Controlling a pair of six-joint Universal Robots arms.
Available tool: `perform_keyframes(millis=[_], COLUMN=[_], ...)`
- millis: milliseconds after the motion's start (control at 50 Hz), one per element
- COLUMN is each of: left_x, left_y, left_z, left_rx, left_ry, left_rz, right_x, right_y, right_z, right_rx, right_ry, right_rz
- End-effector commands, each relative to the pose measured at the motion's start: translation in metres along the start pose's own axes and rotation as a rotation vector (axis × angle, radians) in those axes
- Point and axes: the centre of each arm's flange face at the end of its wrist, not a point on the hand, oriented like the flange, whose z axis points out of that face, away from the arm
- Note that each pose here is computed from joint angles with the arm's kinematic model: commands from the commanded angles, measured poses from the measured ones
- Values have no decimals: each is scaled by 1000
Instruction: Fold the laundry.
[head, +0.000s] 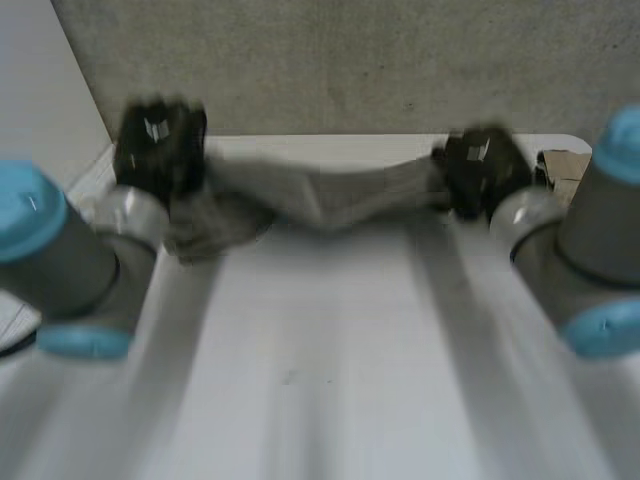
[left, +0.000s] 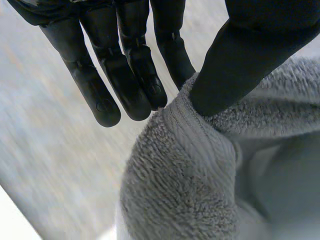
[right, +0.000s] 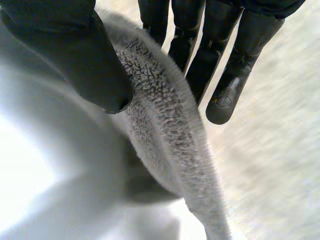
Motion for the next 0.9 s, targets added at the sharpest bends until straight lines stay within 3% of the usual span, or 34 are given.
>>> perform_keyframes(millis=[20,140,260,400,540,640,740,900], left_x=[15,9,2,3,20,33,44,50], left_y=[53,38,12,-13,20,50,72,84], left_z=[-53,-80,-80,-49,-13,-11,-12,-17], left_rx=[-236,-355,-368,-250,-289,-369,-395,-418], left_ry=[70,110,125,168,277,332,401,442], left_rz=[10,23,20,5,5,80,253,312], right_x=[-42,-51,-52,-52,-56,-57,-56,-55], right_y=[56,71,69,67,70,72,72,73], right_z=[-18,-28,-34,-37,-40,-41,-41,-40], right_rx=[-155,-206,-207,-189,-187,-191,-192,-190], right_ry=[-157,-194,-199,-193,-196,-199,-196,-191], right_rz=[-14,-11,-9,-9,-15,-16,-15,-15])
